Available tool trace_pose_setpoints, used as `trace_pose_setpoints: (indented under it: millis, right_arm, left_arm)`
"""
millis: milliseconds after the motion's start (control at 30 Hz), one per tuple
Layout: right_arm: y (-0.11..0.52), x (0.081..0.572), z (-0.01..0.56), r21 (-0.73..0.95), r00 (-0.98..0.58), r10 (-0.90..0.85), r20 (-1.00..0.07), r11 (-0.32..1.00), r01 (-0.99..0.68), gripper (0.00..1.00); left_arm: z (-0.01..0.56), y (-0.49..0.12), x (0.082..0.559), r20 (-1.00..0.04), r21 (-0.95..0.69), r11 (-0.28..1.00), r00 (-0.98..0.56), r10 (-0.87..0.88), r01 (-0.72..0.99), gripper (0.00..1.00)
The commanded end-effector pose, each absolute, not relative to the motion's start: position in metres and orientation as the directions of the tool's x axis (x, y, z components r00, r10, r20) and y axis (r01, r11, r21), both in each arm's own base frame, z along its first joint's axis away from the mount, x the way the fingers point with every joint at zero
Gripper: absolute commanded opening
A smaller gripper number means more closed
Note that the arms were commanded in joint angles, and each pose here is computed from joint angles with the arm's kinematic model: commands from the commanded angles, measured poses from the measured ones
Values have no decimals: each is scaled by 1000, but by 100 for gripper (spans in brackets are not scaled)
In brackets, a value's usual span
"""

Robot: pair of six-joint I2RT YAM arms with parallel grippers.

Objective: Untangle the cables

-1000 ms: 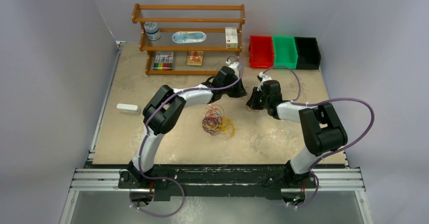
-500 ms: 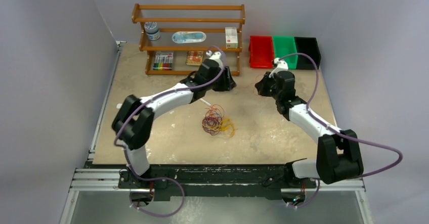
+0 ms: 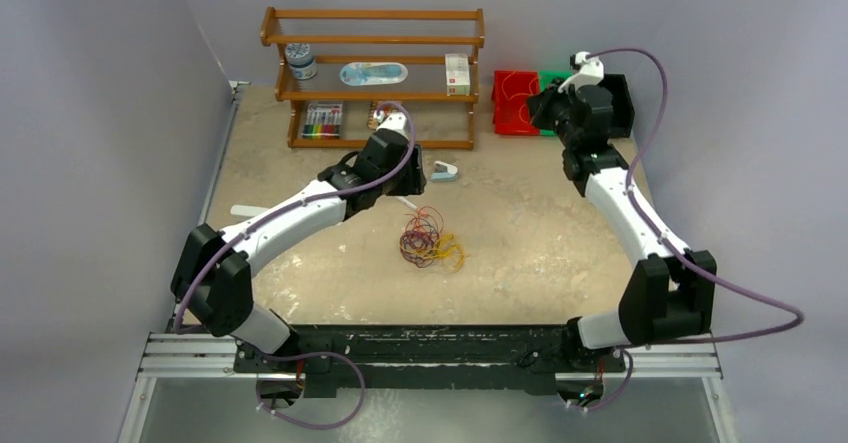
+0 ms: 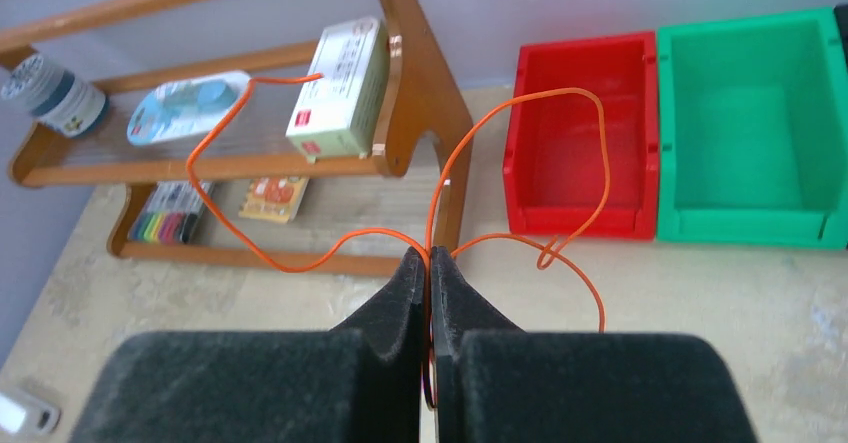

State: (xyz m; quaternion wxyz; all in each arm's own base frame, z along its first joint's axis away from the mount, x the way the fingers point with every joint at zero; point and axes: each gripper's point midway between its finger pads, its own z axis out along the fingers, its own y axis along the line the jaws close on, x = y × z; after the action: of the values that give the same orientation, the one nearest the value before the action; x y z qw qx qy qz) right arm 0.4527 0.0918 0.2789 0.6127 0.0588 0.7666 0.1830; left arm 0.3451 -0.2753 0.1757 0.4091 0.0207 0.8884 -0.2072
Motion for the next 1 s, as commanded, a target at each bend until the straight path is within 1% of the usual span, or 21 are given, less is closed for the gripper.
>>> trace_pose_setpoints:
  millis: [0,133,267,467,667,800,967]
  right_arm:
    - [91,483,305,352,-177,323,-930,921,-170,0]
    - [91,513,306,383,-172,352,-920,901,-206,0]
    - [96,544,301,406,-183,367,-912,873,-270,0]
    - [88,589,268,485,-228,431,-873,820,-303,0]
    - [86,623,234,560,-301,476,-826,752,-348,0]
    - [78,641,207,562,-334,467,-819,771,-300,0]
    - [53,655,184,515,-328,447,-832,843,-157,0]
  left_arm:
    - [198,-246,343,-787,-256,948,-610,-91,189,51]
    - [206,-234,344,-812,-207,962,-580,-66,180,52]
    - [206,-232,343,-812,-204,962,-581,-62,182,52]
    - [207,-232,343,-813,-202,962,-579,-59,186,52]
    - [205,-233,344,-810,-204,961,-584,-57,188,52]
    - [204,-233,344,-808,-204,960,-587,-56,190,52]
    - [203,-233,344,-807,-204,960,-587,-56,190,51]
